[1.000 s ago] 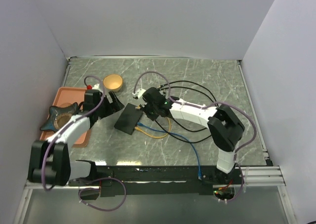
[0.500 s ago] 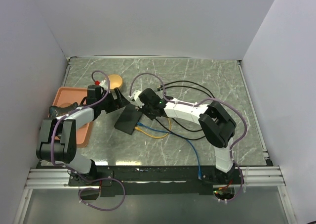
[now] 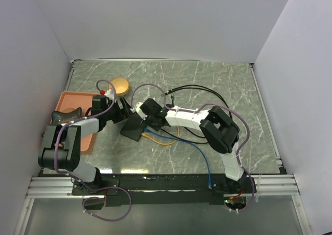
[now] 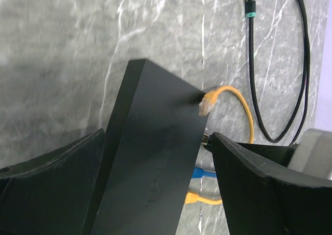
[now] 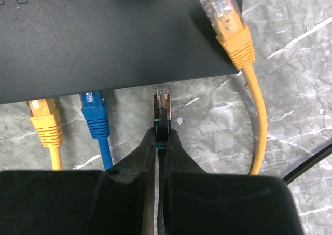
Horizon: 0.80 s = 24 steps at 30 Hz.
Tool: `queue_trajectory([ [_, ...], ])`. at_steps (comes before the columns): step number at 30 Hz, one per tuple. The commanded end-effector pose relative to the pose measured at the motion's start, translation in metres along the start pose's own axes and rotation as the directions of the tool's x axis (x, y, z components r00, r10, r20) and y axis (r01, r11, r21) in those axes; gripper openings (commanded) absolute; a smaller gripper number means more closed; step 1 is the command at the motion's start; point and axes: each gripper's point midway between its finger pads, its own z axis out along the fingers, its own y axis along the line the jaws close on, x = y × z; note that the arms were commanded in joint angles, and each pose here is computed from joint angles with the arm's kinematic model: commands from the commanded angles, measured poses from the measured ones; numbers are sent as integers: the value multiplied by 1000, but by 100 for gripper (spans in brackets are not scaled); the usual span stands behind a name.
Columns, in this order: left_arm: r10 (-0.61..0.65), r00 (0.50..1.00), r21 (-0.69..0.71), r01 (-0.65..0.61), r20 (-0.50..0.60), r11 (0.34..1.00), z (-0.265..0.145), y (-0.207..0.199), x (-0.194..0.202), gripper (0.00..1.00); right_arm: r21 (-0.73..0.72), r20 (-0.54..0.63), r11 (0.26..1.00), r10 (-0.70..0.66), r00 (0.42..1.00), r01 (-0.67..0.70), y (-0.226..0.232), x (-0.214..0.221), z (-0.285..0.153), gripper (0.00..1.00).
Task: Insert the plug into the switch port
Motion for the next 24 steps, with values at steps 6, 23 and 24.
queue_trajectory([
  [6,-37,999,45,36,9,998,5,3,13,84,-6,-15,1000,-26,1000,26,10,-7,0,0],
  [23,-52,999,13,52,-15,999,11,18,26,77,-3,60,1000,27,998,-26,10,-27,-9,0],
  [24,-52,999,12,52,-14,999,11,18,26,77,-8,61,1000,25,998,-25,12,-27,-9,0],
])
